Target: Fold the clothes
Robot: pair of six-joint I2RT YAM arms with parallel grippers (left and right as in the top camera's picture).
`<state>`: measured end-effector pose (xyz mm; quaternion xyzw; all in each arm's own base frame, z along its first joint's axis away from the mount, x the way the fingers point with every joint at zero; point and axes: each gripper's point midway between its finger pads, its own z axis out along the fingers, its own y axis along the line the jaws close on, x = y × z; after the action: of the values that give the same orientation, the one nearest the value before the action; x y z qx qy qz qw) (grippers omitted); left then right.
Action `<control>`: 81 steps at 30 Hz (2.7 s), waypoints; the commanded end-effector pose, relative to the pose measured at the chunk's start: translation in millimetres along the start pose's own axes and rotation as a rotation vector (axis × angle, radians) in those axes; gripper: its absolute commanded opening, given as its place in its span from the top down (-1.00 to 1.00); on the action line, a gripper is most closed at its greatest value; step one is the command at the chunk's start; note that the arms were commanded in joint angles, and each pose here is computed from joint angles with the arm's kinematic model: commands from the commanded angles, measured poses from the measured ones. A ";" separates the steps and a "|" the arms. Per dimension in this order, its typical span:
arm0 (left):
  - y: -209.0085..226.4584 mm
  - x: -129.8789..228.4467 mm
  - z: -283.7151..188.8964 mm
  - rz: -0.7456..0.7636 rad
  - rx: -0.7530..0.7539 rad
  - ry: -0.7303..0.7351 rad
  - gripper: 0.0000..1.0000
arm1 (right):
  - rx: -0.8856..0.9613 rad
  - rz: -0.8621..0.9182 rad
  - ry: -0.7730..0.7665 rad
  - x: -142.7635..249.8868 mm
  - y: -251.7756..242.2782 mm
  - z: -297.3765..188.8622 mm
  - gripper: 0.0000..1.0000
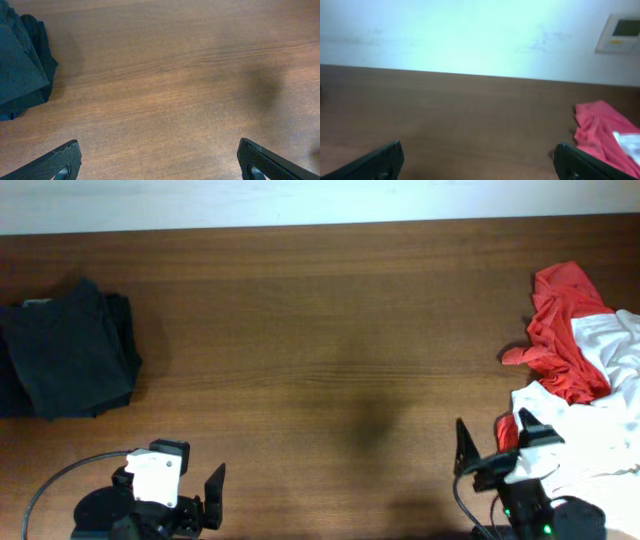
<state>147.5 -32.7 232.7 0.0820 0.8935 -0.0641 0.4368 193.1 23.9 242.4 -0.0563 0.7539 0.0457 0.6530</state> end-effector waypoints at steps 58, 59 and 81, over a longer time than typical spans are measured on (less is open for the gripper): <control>15.2 18.1 55.4 0.023 -0.059 -0.239 -0.98 | -0.027 -0.159 -0.092 72.8 -2.8 61.7 -0.97; 16.3 17.3 62.3 0.028 -0.061 -0.277 -0.98 | -0.027 -0.159 -0.092 72.8 -2.8 61.7 -0.97; 24.2 -0.5 118.2 0.063 -0.064 -0.592 -0.98 | -0.027 -0.159 -0.092 72.8 -2.8 61.7 -0.98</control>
<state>244.0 -31.4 160.7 0.0756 0.7260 -0.0408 0.6823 243.5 30.0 163.7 -0.1248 0.7141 0.0111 0.6887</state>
